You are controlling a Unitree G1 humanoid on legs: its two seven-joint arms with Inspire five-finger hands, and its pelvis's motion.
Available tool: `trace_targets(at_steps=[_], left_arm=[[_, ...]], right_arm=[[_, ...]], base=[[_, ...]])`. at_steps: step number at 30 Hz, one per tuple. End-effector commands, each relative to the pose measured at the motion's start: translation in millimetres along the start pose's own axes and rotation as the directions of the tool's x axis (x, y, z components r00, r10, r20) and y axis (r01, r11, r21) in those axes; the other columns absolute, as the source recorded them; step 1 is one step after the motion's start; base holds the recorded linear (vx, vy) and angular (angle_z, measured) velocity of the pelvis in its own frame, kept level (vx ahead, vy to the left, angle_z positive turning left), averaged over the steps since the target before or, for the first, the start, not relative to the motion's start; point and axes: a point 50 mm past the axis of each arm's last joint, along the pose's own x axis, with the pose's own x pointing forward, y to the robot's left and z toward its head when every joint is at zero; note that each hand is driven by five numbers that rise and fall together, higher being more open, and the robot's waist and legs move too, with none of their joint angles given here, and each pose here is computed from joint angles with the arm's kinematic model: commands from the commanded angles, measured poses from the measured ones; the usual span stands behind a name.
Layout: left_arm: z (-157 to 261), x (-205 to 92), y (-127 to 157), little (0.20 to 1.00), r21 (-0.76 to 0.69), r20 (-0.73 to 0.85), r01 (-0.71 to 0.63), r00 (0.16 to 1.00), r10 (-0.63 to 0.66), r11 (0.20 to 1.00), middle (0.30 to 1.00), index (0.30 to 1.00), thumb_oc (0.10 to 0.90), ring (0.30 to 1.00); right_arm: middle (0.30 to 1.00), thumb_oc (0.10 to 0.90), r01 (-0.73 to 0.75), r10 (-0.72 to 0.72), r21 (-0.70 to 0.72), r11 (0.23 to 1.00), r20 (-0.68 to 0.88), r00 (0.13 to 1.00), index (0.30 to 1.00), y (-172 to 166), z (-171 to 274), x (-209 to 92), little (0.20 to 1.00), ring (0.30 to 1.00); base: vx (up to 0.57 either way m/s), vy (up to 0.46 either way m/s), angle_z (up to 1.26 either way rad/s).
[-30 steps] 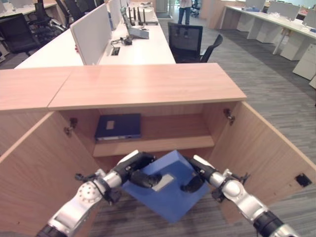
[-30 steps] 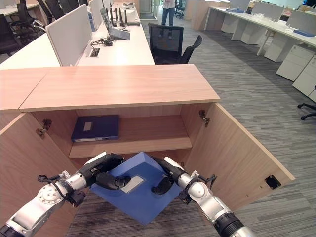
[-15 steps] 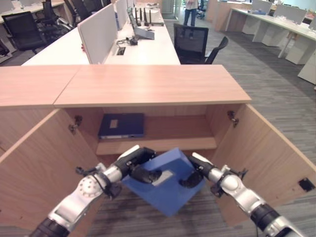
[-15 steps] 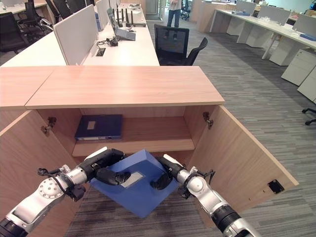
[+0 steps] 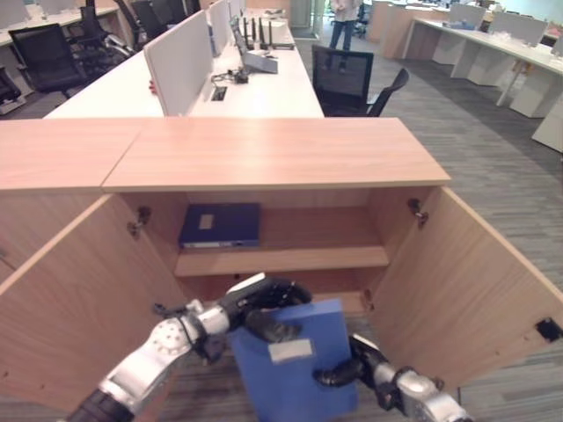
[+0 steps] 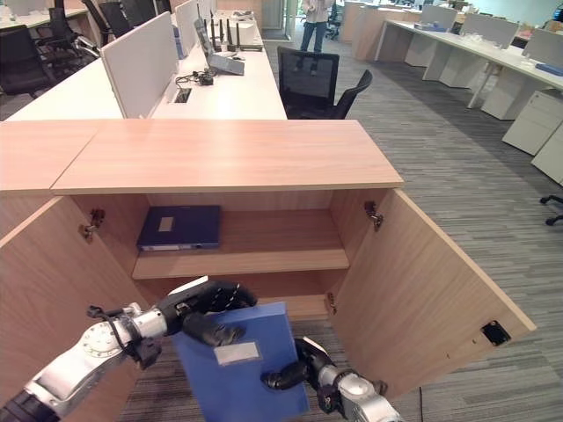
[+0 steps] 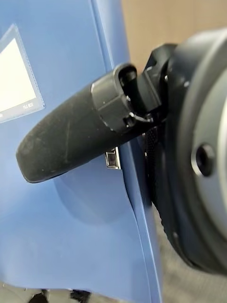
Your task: Put the empty folder in the office cabinet
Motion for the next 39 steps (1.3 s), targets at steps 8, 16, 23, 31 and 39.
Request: trace_targets(at_steps=[8,16,23,31,39], left_arm=[[-68.5,-40.9,9.4,0.900,-0.545,-0.003,-0.368,0.899,0.437,0.754,0.900,0.900,0.800,0.900],[-170.7,-52.9,-19.0,0.900,-0.683,-0.485,-0.690,0.673,0.558,0.239,0.900,0.900,0.800,0.900],[-234.6,-83.7,-77.6,0.900,-0.447,-0.833,-0.892,0.444,0.330,0.072,0.900,0.900,0.800,0.900],[-246.3,-99.7,-94.2,0.900,-0.289,-0.922,-0.947,0.314,0.224,0.140,0.900,0.900,0.800,0.900],[-247.3,-110.6,-89.8,0.900,-0.240,-0.924,-0.955,0.279,0.260,0.172,0.900,0.900,0.800,0.900]], right_arm=[[0.300,0.400,-0.184,0.026,0.588,0.788,0.267,0.963,0.300,45.5,4.3,11.1,0.300,0.300],[0.300,0.400,-0.220,-0.056,0.659,0.719,0.370,0.927,0.300,38.2,42.9,20.3,0.300,0.300],[0.300,0.400,-0.212,-0.077,0.674,0.708,0.372,0.925,0.300,36.4,51.5,25.3,0.300,0.300],[0.300,0.400,-0.131,-0.201,0.712,0.690,0.363,0.910,0.300,4.0,49.6,10.2,0.300,0.300],[0.300,0.400,-0.121,-0.294,0.723,0.680,0.420,0.858,0.300,-16.4,58.8,-3.9,0.300,0.300]], base=[[0.02,0.187,0.22],[0.13,-0.021,0.14],[0.23,-0.142,0.55],[0.14,-0.131,0.15],[0.10,-0.068,0.43]])
